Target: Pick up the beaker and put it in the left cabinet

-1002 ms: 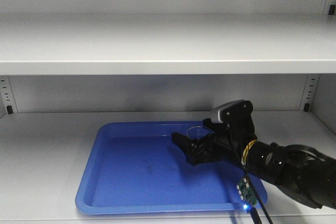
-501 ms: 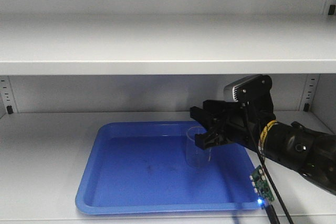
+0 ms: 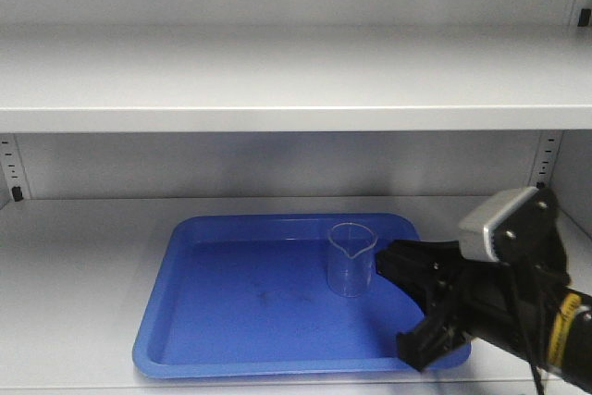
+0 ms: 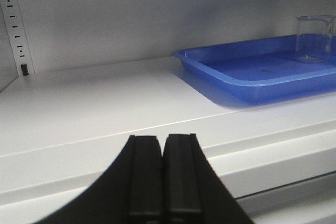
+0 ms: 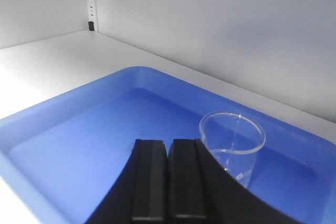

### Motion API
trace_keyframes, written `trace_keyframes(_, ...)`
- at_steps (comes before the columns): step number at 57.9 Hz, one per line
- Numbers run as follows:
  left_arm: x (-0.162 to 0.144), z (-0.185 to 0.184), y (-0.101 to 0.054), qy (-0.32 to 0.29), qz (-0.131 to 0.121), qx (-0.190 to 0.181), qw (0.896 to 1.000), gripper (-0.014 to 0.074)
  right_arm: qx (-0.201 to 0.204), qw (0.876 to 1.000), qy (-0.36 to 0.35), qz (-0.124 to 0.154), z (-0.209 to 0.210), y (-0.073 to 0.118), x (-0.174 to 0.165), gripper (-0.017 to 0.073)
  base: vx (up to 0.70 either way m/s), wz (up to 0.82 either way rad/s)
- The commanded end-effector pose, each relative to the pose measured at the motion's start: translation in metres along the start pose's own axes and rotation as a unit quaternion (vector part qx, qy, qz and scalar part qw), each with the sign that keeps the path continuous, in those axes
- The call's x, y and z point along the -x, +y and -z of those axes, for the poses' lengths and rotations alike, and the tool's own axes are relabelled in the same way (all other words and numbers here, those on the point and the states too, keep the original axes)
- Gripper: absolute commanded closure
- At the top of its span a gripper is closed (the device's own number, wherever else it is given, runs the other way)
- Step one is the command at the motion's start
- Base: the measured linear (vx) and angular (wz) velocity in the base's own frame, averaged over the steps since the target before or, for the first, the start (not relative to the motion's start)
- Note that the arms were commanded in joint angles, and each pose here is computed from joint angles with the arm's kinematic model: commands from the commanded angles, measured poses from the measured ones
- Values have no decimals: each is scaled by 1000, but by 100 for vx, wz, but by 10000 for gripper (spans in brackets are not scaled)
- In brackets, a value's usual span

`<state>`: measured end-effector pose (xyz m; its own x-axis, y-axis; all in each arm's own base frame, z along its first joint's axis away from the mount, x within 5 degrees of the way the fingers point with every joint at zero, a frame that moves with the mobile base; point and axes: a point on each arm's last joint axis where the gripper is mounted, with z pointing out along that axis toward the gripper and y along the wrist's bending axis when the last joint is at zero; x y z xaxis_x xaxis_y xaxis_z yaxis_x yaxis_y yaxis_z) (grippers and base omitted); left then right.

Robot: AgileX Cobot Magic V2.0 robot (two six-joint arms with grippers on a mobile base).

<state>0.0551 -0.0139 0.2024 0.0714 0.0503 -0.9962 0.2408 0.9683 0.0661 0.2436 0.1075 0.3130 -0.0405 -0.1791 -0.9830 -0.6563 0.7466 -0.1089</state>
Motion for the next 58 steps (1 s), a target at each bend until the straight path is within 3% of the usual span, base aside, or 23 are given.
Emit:
trace_keyframes(1, 3, 1, 0, -43, 6, 1, 999, 593, 3, 999, -40, 0, 12, 4, 16, 565, 0, 0)
trace_keyframes(30, 3, 1, 0, -43, 6, 1, 999, 593, 4, 1000, -23, -11, 11, 5, 4, 565, 0, 0)
trace_keyframes(40, 3, 1, 0, -43, 6, 1, 999, 593, 46, 995, -52, -76, 12, 12, 10, 565, 0, 0)
trace_keyframes(47, 3, 1, 0, -43, 6, 1, 999, 593, 63, 992, -67, -89, 13, 15, 13, 565, 0, 0)
trace_keyframes(52, 3, 1, 0, -43, 6, 1, 999, 593, 29, 989, -90, -110, 15, 9, 18, 565, 0, 0)
trace_keyframes(58, 3, 1, 0, -43, 6, 1, 999, 593, -48, 981, -122, -145, 23, -4, 26, 565, 0, 0)
